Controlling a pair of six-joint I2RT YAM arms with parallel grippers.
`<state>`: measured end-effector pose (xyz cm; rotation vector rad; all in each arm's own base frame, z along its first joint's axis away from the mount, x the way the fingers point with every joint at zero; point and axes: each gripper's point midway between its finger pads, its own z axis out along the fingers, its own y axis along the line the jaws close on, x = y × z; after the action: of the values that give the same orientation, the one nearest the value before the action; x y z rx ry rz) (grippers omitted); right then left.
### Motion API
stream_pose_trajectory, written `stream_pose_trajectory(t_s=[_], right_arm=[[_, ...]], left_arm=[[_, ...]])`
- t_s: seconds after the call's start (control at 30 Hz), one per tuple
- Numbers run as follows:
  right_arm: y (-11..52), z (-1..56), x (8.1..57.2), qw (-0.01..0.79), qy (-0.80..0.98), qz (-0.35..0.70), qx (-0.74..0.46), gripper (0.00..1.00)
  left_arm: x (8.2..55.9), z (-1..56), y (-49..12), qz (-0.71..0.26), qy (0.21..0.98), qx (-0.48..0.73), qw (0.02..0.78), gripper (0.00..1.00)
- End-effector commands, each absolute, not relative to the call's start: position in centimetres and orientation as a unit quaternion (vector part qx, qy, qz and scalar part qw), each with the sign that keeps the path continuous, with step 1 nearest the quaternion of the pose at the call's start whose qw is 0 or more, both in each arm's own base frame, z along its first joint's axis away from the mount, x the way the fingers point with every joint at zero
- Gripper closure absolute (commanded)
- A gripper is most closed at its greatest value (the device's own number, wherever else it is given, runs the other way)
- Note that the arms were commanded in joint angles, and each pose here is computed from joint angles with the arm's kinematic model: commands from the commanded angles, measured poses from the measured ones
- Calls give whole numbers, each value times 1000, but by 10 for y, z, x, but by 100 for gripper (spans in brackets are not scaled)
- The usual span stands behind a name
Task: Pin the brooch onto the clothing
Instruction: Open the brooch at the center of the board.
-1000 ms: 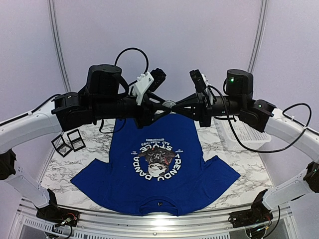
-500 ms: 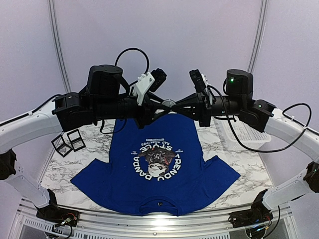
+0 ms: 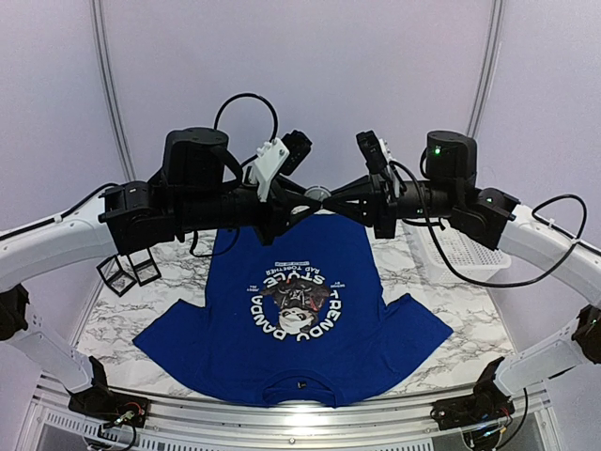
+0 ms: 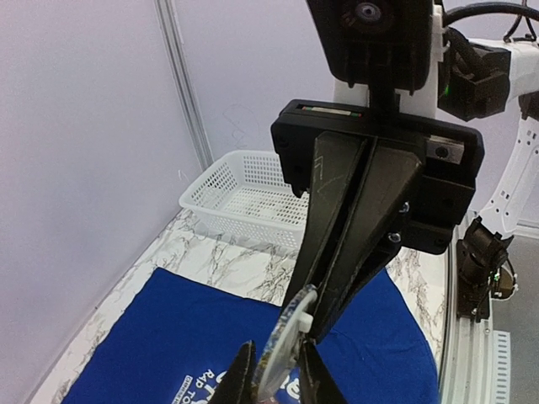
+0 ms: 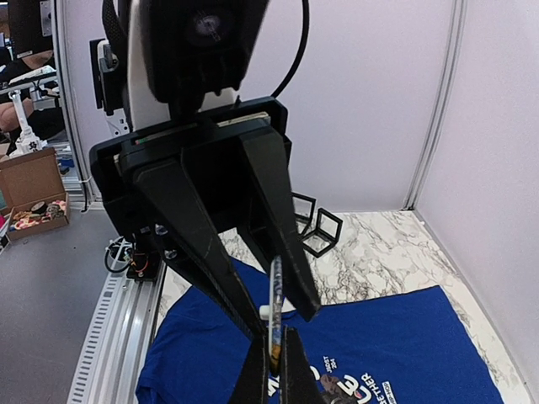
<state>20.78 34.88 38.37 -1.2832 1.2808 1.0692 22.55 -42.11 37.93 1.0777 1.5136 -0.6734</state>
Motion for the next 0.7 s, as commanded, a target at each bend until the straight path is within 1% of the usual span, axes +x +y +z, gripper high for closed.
stream_pose_trajectory(t_s=[0.0, 0.07, 0.1, 0.37, 0.47, 0.53, 0.57, 0.6, 0.63, 0.67], right_arm=[[350, 391, 199, 497, 513, 450, -536, 100], [350, 393, 199, 499, 512, 450, -535, 100], [350, 393, 199, 499, 511, 451, -535, 100], [350, 390, 201, 497, 516, 449, -534, 100], [350, 389, 202, 498, 519, 446, -533, 100], [350, 389, 202, 498, 519, 445, -533, 100], [350, 389, 203, 499, 520, 444, -532, 100], [350, 390, 203, 501, 520, 443, -531, 100], [350, 389, 203, 501, 520, 443, -531, 100], [350, 389, 204, 501, 521, 443, -531, 100]], left_arm=[[230, 410, -411, -298, 616, 416, 599, 69], [230, 407, -412, -301, 618, 416, 595, 62], [230, 406, -413, -302, 620, 415, 594, 61], [231, 409, -414, -303, 619, 413, 595, 59], [227, 410, -415, -312, 614, 420, 591, 52], [223, 409, -416, -318, 610, 425, 588, 51], [223, 409, -416, -319, 609, 426, 588, 54], [223, 409, -416, -318, 610, 427, 587, 59], [222, 408, -415, -318, 610, 427, 587, 69], [222, 406, -416, -318, 610, 428, 585, 75]])
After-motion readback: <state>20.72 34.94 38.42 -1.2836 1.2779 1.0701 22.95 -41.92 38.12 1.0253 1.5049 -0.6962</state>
